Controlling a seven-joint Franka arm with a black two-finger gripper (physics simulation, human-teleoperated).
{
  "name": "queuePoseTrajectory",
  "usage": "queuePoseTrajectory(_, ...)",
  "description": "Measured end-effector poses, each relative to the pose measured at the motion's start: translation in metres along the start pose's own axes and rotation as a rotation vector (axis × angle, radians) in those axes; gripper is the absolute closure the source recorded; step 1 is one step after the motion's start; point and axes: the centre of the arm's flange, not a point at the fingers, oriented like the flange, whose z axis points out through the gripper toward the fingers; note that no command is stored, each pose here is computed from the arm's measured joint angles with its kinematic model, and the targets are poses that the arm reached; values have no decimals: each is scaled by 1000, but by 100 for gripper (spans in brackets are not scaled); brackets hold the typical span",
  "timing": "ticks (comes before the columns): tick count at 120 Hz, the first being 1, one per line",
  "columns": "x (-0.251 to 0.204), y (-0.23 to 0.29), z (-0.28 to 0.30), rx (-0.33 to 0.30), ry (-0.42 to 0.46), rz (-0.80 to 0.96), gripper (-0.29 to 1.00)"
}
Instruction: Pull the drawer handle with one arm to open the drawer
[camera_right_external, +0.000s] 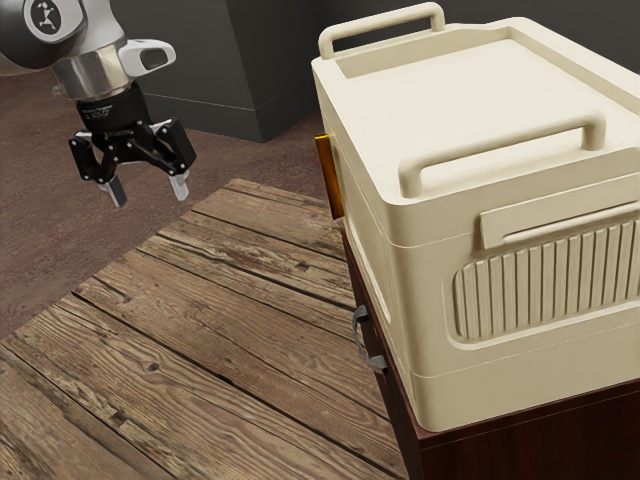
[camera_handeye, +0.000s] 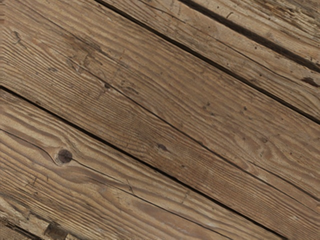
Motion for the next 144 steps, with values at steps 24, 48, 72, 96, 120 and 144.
queuePoseTrajectory(24,-12,0,-35,-17,67,-5,0)
queuePoseTrajectory(48,-61,9,-132,-72,268,40,0)
queuePoseTrajectory(72,-55,0,-130,-67,274,10,0)
queuePoseTrajectory(96,-44,17,-116,-59,262,22,0)
queuePoseTrajectory(120,-36,34,-71,-88,146,51,0)
queuePoseTrajectory(144,-128,85,-1,-92,49,340,0)
